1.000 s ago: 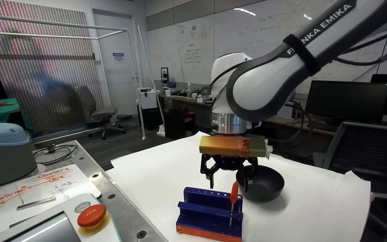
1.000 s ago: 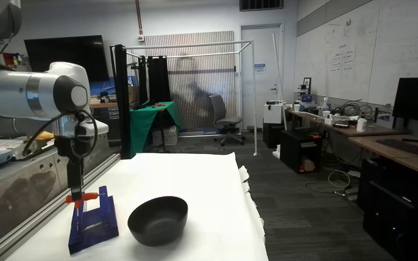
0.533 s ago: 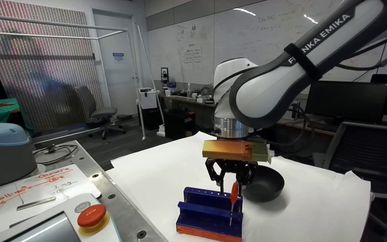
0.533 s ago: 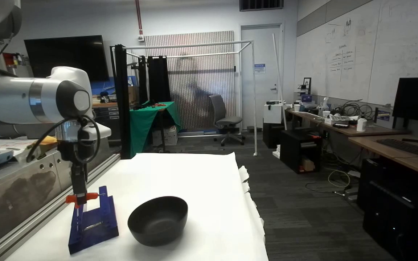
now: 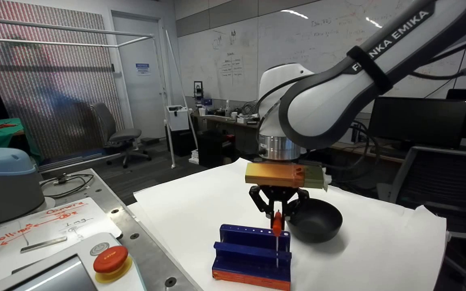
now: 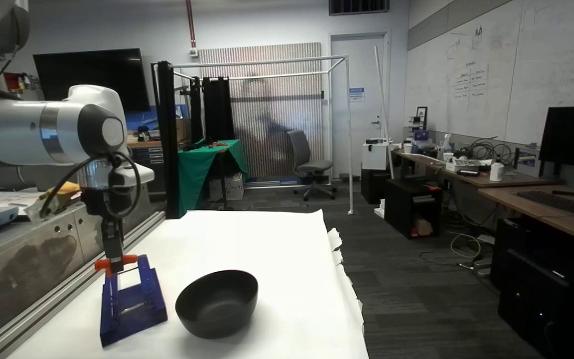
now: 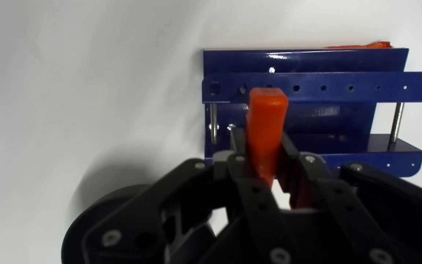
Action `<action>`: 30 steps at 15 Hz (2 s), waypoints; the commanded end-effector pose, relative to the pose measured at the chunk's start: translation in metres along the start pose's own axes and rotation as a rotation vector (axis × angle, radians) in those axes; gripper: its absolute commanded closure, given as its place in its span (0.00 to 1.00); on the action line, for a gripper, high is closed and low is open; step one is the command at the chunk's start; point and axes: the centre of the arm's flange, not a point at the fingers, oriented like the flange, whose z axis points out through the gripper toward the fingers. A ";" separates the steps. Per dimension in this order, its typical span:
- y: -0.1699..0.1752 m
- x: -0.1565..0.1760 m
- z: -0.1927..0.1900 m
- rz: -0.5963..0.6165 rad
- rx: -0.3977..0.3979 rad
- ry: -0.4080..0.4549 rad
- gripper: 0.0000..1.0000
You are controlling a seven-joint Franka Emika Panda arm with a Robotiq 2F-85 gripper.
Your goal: Put the orange object inside the bowl.
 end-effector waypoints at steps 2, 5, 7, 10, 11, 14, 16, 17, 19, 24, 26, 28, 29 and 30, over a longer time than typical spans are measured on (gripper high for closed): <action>0.027 -0.010 -0.078 -0.004 0.083 0.076 0.94; 0.043 -0.009 -0.122 0.023 0.107 0.159 0.90; 0.050 -0.001 -0.137 0.073 0.092 0.261 0.90; 0.050 0.021 -0.131 0.130 0.028 0.425 0.90; 0.048 0.029 -0.125 0.142 -0.009 0.472 0.90; 0.041 0.051 -0.090 0.159 -0.170 0.561 0.89; 0.037 0.060 -0.064 0.145 -0.271 0.550 0.89; 0.034 0.063 -0.051 0.134 -0.314 0.529 0.89; 0.027 0.067 -0.029 0.113 -0.372 0.496 0.88; 0.007 0.071 0.003 0.076 -0.370 0.487 0.54; 0.004 0.072 0.006 0.067 -0.373 0.478 0.48; 0.003 0.072 0.004 0.047 -0.363 0.436 0.32; 0.004 0.073 0.000 0.031 -0.350 0.405 0.23; 0.005 0.072 -0.003 0.011 -0.336 0.365 0.17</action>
